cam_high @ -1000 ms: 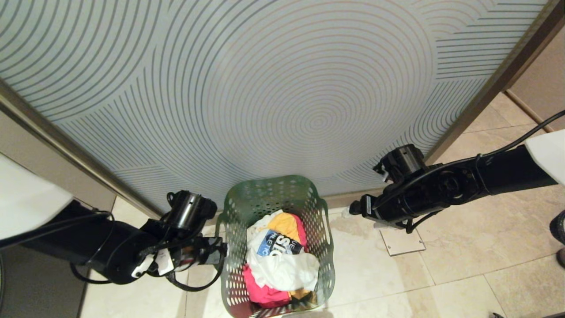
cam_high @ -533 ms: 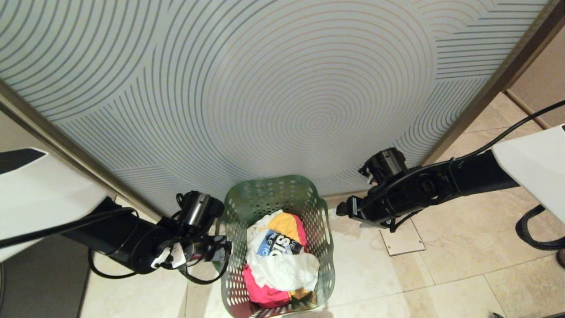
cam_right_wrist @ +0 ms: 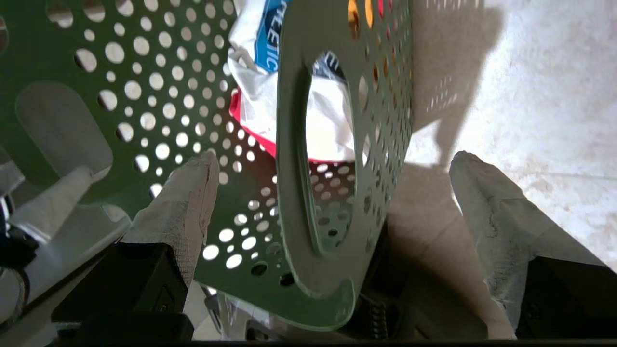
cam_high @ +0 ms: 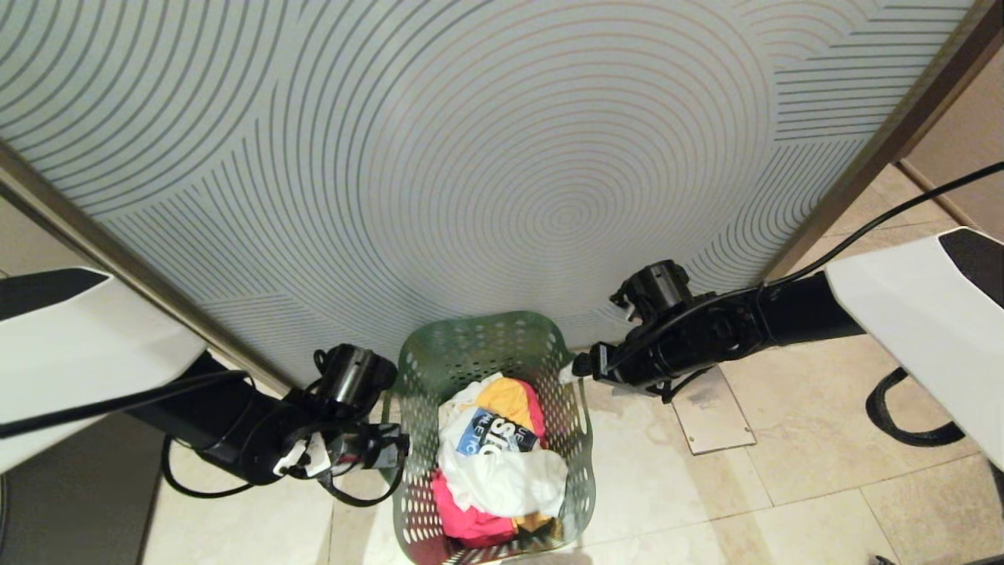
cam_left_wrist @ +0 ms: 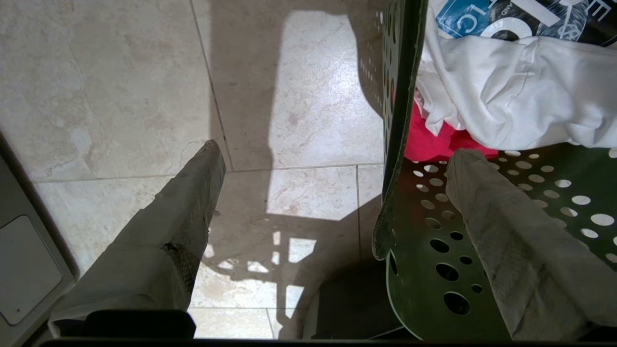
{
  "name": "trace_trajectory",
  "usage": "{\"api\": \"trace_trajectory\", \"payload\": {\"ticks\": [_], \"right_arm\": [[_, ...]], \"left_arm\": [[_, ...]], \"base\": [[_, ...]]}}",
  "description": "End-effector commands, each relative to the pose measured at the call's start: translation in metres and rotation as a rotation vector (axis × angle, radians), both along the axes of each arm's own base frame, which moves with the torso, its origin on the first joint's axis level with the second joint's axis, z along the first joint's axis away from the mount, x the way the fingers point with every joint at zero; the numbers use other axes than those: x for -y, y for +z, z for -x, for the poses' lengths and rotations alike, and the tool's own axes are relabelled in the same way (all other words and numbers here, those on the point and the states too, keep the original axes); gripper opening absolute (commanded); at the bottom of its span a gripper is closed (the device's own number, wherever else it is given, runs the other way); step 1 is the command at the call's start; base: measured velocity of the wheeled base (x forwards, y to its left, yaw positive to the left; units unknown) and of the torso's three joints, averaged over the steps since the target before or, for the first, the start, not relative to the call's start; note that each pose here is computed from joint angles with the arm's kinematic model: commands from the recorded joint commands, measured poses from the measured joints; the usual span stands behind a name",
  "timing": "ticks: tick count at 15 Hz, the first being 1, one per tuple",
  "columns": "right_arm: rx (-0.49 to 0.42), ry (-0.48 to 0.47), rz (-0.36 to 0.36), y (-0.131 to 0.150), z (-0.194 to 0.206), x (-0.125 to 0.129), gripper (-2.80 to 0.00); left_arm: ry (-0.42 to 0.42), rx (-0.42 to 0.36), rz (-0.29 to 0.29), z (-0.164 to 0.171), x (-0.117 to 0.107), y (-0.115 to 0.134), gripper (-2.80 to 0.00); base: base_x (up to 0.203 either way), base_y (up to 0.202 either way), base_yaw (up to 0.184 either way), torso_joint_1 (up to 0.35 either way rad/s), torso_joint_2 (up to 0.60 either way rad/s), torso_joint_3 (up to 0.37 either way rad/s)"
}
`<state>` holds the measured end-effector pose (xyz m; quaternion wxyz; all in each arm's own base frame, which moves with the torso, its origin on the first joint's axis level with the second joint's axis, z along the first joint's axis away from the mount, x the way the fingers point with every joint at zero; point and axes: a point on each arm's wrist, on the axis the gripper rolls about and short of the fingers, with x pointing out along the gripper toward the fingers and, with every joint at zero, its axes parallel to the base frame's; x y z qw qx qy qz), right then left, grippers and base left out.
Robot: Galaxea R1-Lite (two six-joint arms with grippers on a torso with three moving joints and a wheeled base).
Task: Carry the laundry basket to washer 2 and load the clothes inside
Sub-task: Pick up the clothes basket and put it beside the washing machine
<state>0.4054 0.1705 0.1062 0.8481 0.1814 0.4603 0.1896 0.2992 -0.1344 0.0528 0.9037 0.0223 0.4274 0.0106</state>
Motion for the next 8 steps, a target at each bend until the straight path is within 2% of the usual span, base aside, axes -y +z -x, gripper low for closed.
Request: {"api": "trace_trajectory", "payload": {"ticks": [1, 8], "right_arm": [[-0.005, 0.001, -0.001, -0.011, -0.010, -0.005, 0.00], [0.022, 0.043, -0.025, -0.006, -0.015, -0.026, 0.00]], "left_arm": [[-0.002, -0.012, 0.002, -0.001, 0.001, -0.004, 0.00], [0.019, -0.018, 0.042, -0.001, 0.002, -0.005, 0.00]], "base": [[0.000, 0.000, 0.000, 0.000, 0.00, 0.000], [0.000, 0.000, 0.000, 0.000, 0.00, 0.000]]}}
